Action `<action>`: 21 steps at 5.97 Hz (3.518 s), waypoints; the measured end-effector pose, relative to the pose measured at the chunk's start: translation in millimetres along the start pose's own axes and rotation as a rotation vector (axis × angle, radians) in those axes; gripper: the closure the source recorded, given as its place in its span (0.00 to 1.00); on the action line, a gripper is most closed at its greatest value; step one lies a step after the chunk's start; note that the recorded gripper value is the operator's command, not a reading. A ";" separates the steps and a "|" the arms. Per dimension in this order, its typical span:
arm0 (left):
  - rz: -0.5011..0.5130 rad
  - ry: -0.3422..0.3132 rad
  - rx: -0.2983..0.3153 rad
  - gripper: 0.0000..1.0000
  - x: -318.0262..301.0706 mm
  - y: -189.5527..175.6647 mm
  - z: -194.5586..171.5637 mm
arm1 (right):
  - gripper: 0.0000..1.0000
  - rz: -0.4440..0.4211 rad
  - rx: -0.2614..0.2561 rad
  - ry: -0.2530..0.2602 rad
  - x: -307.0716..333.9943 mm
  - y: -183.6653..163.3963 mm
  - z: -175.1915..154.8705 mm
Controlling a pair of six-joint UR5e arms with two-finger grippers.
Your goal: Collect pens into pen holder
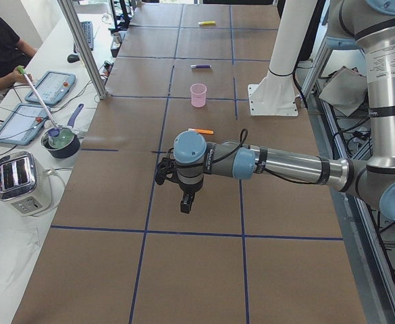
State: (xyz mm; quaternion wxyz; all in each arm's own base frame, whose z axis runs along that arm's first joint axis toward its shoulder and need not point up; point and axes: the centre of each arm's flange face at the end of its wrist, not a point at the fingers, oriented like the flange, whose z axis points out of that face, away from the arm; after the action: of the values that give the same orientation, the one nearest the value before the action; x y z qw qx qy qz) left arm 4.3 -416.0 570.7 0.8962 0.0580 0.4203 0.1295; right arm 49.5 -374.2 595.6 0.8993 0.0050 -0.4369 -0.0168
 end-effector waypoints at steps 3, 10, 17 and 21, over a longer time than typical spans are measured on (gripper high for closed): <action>0.126 0.037 -0.047 0.00 34.8 -38.0 60.1 | 0.00 -0.038 0.028 -0.005 -4.0 -3.2 -2.0; 0.087 -0.038 -0.201 0.25 170.5 -128.3 201.2 | 0.00 -0.019 0.009 -0.008 9.6 -0.5 9.6; 0.108 -0.044 -0.226 0.68 173.9 -137.5 219.1 | 0.00 -0.007 0.000 -0.075 16.4 3.2 19.5; 0.114 -0.039 -0.213 1.00 180.3 -141.0 213.5 | 0.00 -0.006 -0.001 -0.080 16.3 3.6 19.9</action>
State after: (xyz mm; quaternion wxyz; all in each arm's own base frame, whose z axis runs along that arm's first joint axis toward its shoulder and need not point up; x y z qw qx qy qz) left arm 304.7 -499.6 544.2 0.8964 -0.0113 0.3827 0.2232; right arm 44.1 -371.1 620.8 0.8811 0.0053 -0.4724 -0.0200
